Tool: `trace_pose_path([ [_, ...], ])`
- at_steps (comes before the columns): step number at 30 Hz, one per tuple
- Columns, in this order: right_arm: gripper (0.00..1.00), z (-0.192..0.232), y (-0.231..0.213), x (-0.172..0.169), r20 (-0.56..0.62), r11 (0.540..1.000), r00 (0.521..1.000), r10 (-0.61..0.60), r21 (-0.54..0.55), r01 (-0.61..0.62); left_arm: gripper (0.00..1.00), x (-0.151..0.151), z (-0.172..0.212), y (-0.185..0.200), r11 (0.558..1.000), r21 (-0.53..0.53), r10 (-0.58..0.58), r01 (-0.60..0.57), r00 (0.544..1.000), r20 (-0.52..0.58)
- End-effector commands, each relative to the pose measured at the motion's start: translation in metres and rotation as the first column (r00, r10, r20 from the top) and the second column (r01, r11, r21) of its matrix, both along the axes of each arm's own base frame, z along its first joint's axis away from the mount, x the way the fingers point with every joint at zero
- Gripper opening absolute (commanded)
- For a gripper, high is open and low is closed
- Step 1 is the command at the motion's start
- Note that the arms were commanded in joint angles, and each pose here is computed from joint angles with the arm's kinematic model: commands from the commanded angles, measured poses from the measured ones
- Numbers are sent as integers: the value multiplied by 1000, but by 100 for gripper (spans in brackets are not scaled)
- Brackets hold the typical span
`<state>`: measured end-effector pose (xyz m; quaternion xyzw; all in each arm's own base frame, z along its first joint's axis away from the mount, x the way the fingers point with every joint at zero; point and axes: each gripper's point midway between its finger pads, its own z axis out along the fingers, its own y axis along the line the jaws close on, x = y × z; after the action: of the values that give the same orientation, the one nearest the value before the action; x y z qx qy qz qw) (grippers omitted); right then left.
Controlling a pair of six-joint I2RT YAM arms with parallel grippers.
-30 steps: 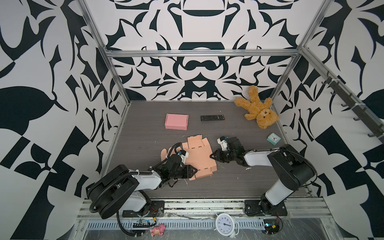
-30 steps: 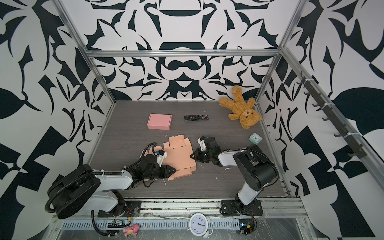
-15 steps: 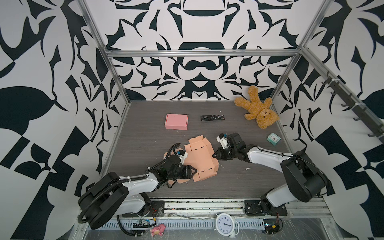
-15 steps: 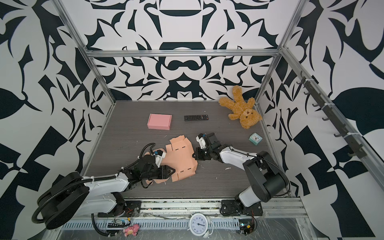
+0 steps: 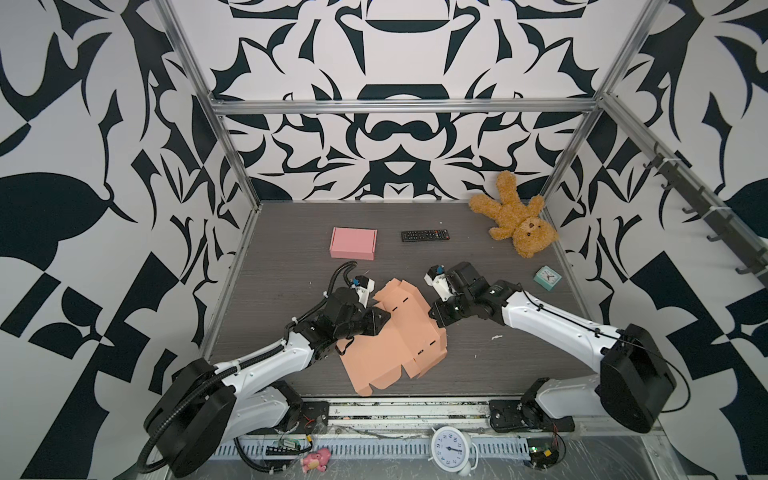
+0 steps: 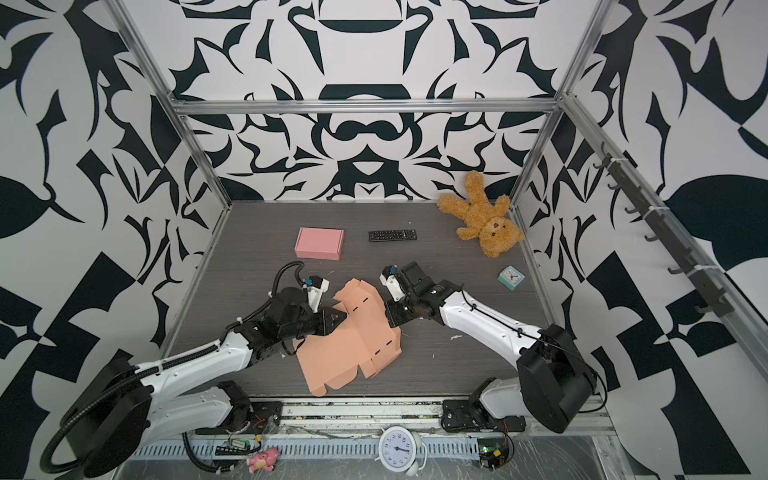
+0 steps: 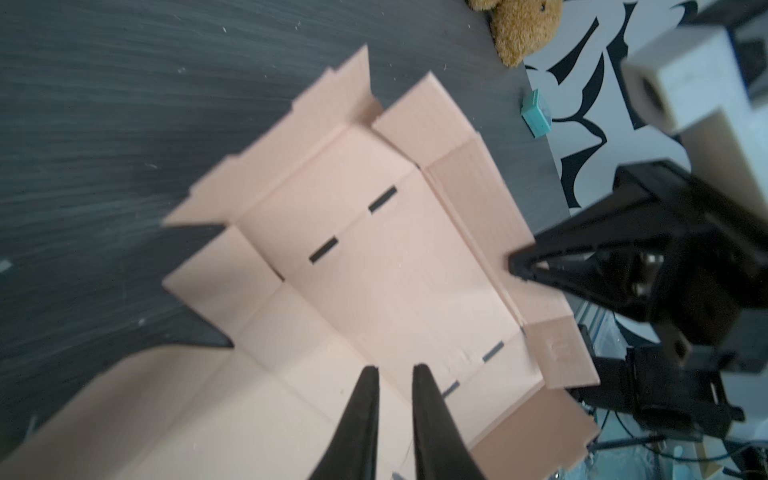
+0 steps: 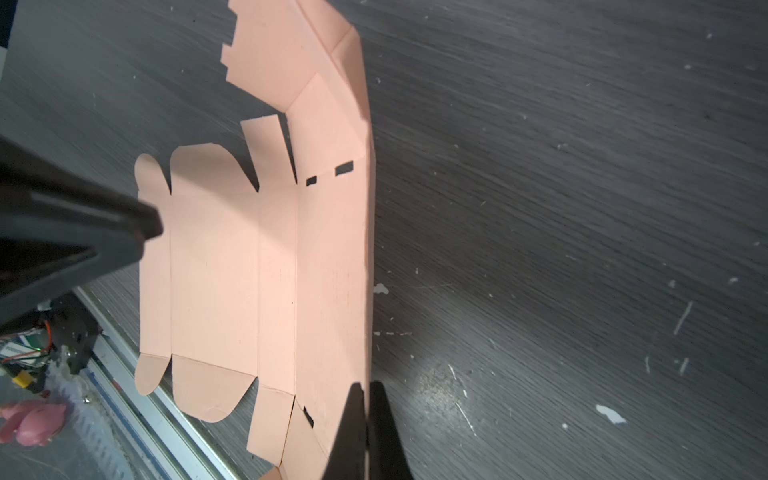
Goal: Fold the paper box
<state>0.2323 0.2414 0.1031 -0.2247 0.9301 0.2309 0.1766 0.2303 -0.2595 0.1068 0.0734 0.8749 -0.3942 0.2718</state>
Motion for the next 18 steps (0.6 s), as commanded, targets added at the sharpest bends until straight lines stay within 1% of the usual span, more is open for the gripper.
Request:
trace_pose_path([
  [1, 0, 14, -4, 6, 57, 999, 998, 2, -39, 1, 12, 18, -5, -5, 1000, 1, 11, -11, 1000, -5],
  [6, 0, 21, 1, 5, 79, 999, 997, 14, -34, -11, 7, 49, -12, -4, 998, -13, 55, -55, 998, -32],
  [9, 0, 23, 4, 4, 86, 999, 996, 27, -36, -24, 6, 62, -8, -7, 998, -36, 52, -53, 998, -26],
  [13, 0, 22, 7, 2, 86, 999, 996, 39, -39, -35, 6, 76, -2, -13, 998, -35, 47, -47, 999, -8],
  [18, 0, 25, 11, 1, 94, 998, 994, 51, -35, -47, 6, 90, 5, -23, 998, -60, 30, -30, 1000, -3],
])
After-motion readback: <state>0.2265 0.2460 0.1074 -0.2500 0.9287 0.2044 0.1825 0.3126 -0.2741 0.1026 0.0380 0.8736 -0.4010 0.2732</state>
